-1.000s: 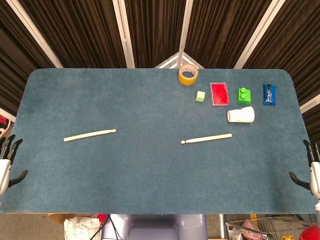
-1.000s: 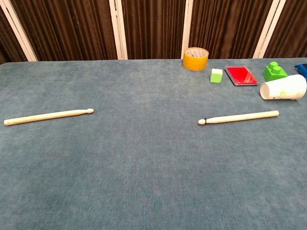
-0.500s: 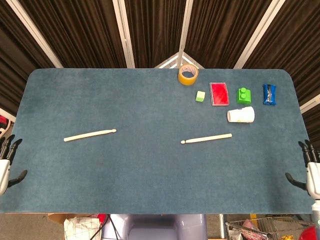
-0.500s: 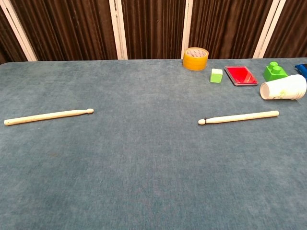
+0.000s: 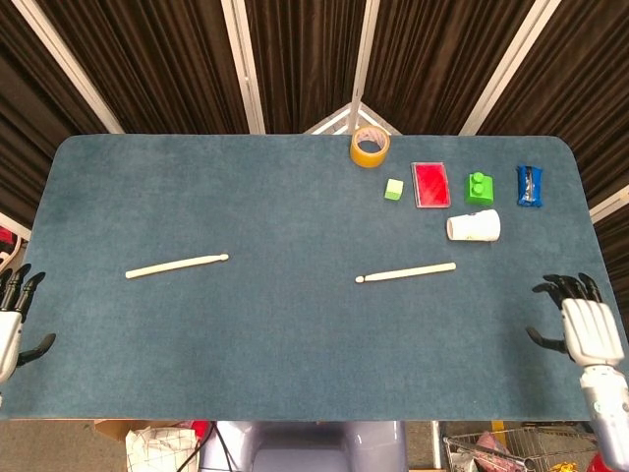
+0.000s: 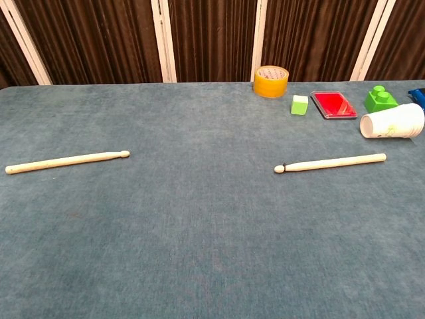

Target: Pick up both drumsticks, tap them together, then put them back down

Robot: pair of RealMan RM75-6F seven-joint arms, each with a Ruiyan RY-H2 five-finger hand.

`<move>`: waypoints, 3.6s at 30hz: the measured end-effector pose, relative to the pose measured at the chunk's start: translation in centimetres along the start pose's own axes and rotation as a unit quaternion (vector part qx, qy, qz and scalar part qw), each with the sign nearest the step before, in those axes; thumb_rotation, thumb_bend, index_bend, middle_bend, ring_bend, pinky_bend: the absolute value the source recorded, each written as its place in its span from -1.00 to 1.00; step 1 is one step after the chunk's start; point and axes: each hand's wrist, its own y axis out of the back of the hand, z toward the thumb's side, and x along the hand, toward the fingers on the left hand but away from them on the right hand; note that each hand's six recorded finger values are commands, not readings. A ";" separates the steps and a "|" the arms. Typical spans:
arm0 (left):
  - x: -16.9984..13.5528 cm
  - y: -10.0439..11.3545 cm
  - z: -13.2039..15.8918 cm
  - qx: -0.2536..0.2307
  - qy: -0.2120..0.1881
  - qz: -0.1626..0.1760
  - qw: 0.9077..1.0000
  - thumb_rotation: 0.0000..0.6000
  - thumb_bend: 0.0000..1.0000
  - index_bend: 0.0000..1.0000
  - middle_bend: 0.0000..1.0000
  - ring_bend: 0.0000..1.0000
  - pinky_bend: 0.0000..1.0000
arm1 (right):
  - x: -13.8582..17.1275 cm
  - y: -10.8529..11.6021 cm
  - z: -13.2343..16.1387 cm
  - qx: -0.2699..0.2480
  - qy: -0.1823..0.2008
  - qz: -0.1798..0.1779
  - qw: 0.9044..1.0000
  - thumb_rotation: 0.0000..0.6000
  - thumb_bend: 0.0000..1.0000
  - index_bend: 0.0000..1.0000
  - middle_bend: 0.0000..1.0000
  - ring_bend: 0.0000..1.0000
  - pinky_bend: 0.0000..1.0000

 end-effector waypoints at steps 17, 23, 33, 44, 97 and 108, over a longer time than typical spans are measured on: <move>0.2 -0.2 -0.4 0.010 0.016 0.000 1.000 1.00 -0.40 -0.77 -0.97 -1.00 -1.00 | -11.4 -1.9 8.1 0.059 0.065 0.077 0.993 1.00 -0.53 -0.51 -0.40 -0.58 -0.86; 0.2 -0.3 -0.6 0.012 0.021 -0.003 1.000 1.00 -0.40 -0.77 -0.97 -1.00 -1.00 | -12.5 -4.6 11.1 0.071 0.080 0.100 0.989 1.00 -0.53 -0.43 -0.40 -0.54 -0.86; 0.2 -0.5 -0.8 0.014 0.025 -0.006 1.000 1.00 -0.40 -0.77 -0.97 -1.00 -1.00 | -13.4 -8.3 13.7 0.088 0.087 0.115 0.986 1.00 -0.49 -0.32 -0.25 -0.49 -0.86; 0.7 -0.9 -0.7 0.017 0.024 -0.013 0.999 1.00 -0.40 -0.77 -0.97 -1.00 -1.00 | -13.9 -9.9 15.4 0.098 0.090 0.117 0.984 1.00 -0.45 -0.19 -0.17 -0.45 -0.86; 1.0 -1.5 -0.8 0.022 0.030 -0.022 0.999 1.00 -0.40 -0.77 -0.98 -1.00 -1.00 | -15.1 -11.3 17.9 0.110 0.098 0.116 0.982 1.00 -0.37 0.07 0.04 -0.33 -0.86; 1.1 -1.5 -0.9 0.023 0.033 -0.024 0.999 1.00 -0.40 -0.77 -0.98 -1.00 -1.00 | -15.1 -11.6 18.3 0.114 0.098 0.120 0.981 1.00 -0.36 0.09 0.04 -0.33 -0.86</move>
